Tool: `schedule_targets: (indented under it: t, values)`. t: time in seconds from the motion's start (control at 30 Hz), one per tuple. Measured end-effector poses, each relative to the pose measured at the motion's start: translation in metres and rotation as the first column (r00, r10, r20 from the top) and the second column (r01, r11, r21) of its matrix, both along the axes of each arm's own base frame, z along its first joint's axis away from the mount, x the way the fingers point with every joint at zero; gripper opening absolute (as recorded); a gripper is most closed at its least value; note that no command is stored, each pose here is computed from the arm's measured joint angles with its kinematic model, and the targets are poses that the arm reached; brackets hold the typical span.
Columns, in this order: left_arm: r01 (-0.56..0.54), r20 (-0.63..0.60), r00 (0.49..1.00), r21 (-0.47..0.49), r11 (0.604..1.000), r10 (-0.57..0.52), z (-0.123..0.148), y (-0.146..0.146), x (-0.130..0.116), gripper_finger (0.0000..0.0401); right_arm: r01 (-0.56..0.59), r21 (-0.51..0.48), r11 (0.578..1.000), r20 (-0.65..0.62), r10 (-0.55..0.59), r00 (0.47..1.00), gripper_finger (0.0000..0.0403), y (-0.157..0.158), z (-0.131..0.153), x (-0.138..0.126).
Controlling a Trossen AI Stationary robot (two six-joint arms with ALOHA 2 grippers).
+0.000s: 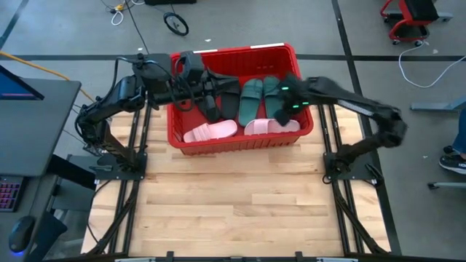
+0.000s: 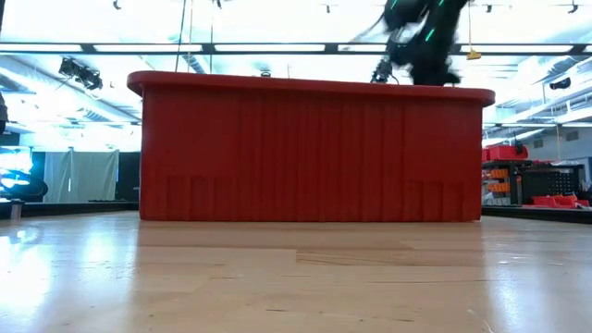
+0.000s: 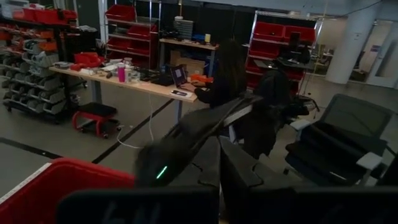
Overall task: Pick and place slides into bin
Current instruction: Return to Home Position
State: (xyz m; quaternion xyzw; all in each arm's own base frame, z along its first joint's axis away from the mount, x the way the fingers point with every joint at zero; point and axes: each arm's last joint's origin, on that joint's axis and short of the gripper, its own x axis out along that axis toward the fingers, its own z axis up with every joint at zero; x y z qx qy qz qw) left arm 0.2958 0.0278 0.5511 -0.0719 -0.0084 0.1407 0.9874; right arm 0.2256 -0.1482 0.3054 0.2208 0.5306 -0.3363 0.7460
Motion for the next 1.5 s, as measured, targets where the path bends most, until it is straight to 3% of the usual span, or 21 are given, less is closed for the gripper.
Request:
schedule_targets:
  t: [0.2,0.33,0.5,0.73,0.83,1.1,1.23,1.37,1.5]
  values:
    - [-0.018,0.000,1.000,0.000,1.000,0.018,0.000,0.000,0.000,0.0020,-0.004,-0.095,0.996,0.175,0.021,0.984,0.0000,0.030,0.052,-0.025]
    - [-0.008,0.000,1.000,0.000,1.000,0.008,0.000,-0.003,0.000,0.0016,-0.076,-0.133,0.988,0.305,0.114,0.945,0.0000,0.061,0.080,-0.049]
    - [0.015,-0.007,1.000,0.000,1.000,-0.015,-0.001,-0.010,0.001,0.0005,-0.178,-0.178,0.968,0.389,0.235,0.890,0.0000,0.093,0.096,-0.068]
    - [0.060,-0.107,0.992,-0.027,0.998,-0.062,-0.009,-0.024,-0.003,0.0025,-0.308,-0.253,0.917,0.465,0.394,0.793,0.0014,0.123,0.112,-0.098]
    - [0.062,-0.196,0.978,-0.043,0.997,-0.070,-0.013,-0.027,-0.020,0.0027,-0.313,-0.268,0.911,0.497,0.409,0.765,0.0020,0.128,0.116,-0.112]
    - [0.015,-0.363,0.930,-0.101,0.995,-0.051,-0.011,-0.028,-0.097,0.0005,-0.295,-0.313,0.903,0.572,0.427,0.701,0.0014,0.136,0.124,-0.154]
    - [-0.007,-0.412,0.909,-0.178,0.984,-0.068,-0.013,-0.030,-0.127,0.0012,-0.319,-0.313,0.895,0.535,0.443,0.719,0.0014,0.139,0.119,-0.177]
    - [-0.034,-0.451,0.891,-0.203,0.979,-0.062,-0.015,-0.030,-0.150,0.0033,-0.299,-0.244,0.923,0.526,0.385,0.758,0.0016,0.142,0.111,-0.197]
    - [-0.007,-0.405,0.910,-0.214,0.977,-0.082,-0.010,-0.029,-0.171,0.0048,-0.303,-0.268,0.915,0.559,0.404,0.724,0.0015,0.145,0.111,-0.216]
